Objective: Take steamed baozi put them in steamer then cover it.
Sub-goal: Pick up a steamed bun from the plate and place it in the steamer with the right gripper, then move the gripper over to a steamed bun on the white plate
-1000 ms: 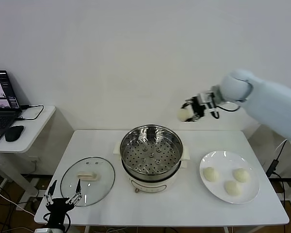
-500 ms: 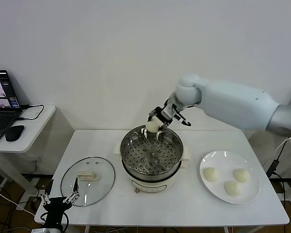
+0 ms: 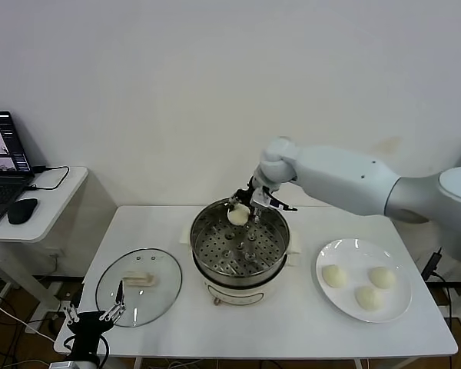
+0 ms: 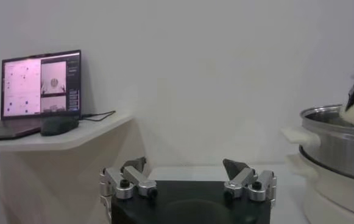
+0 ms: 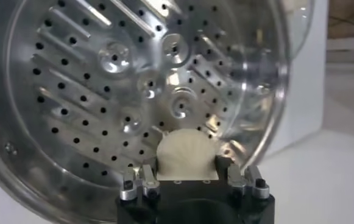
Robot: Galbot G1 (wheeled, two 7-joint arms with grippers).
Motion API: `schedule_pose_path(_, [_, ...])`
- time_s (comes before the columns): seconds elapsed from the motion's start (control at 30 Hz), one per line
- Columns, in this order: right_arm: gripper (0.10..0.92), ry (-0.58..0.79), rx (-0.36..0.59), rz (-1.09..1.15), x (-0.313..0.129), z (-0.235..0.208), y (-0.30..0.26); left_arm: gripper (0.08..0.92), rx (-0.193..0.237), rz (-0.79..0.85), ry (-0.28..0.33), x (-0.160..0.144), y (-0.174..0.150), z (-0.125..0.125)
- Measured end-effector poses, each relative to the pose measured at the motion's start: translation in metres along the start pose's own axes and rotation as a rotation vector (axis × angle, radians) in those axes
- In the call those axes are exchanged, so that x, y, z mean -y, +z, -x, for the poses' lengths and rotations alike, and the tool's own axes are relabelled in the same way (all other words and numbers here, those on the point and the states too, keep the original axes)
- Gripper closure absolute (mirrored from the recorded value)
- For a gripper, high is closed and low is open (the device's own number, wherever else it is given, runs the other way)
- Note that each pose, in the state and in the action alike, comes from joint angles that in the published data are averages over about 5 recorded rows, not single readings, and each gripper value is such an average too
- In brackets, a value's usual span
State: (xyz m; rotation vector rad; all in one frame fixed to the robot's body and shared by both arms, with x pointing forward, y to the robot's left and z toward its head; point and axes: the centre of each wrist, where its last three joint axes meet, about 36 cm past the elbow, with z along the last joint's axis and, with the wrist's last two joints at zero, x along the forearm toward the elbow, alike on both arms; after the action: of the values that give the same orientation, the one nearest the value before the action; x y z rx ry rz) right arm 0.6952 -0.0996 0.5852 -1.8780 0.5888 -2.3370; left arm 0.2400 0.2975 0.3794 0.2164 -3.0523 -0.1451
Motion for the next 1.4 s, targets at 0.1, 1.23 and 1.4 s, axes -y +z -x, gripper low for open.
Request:
schedule_pose_path(0.1, [0.393, -0.003, 0.002, -0.024, 0.001, 0.007, 0.000, 0.177, 0.004, -0.001, 0.000, 0.000, -0.001, 0.000])
schedule_pose_path(1.23, [0.200, 0.007, -0.179, 0.927, -0.162, -0.177, -0.040, 0.177, -0.039, 0.011, 0.004, -0.002, -0.029, 0.012])
schedule_pose_path(1.4, [0.199, -0.041, -0.173, 1.044, -0.215, -0.164, -0.058, 0.177, -0.051, 0.015, 0.019, 0.001, -0.030, 0.015])
